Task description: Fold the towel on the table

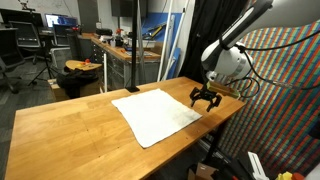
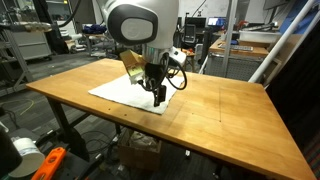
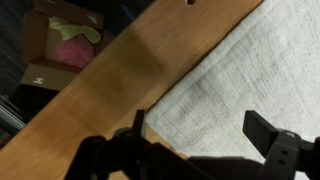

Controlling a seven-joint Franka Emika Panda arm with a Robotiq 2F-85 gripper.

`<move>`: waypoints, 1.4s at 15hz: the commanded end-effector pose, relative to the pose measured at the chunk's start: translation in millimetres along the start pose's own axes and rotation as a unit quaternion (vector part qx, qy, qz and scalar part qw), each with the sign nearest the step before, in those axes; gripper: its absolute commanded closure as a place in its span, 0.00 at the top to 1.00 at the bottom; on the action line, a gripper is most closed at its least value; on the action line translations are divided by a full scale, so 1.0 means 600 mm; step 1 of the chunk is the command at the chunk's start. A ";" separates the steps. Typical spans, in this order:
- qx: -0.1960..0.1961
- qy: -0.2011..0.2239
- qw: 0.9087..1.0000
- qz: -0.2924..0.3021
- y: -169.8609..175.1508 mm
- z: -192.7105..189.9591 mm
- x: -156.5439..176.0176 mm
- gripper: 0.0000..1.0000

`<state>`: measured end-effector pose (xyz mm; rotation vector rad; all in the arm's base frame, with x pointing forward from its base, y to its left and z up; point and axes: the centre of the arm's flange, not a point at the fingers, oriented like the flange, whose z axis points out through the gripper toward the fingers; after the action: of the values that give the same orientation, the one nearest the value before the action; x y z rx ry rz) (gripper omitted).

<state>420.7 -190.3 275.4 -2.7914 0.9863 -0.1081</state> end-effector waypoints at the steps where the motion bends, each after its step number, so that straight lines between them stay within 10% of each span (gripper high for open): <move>1: 0.003 0.017 1.000 0.011 -0.013 0.018 0.024 1.00; 10: -0.007 0.009 0.999 0.047 0.029 0.086 0.056 1.00; 11: -0.007 0.007 0.999 0.048 0.030 0.090 0.059 0.75; 21: 0.001 0.000 1.000 0.031 -0.016 0.106 0.068 0.05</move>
<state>456.3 -203.6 223.2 -2.7645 1.0908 -0.0923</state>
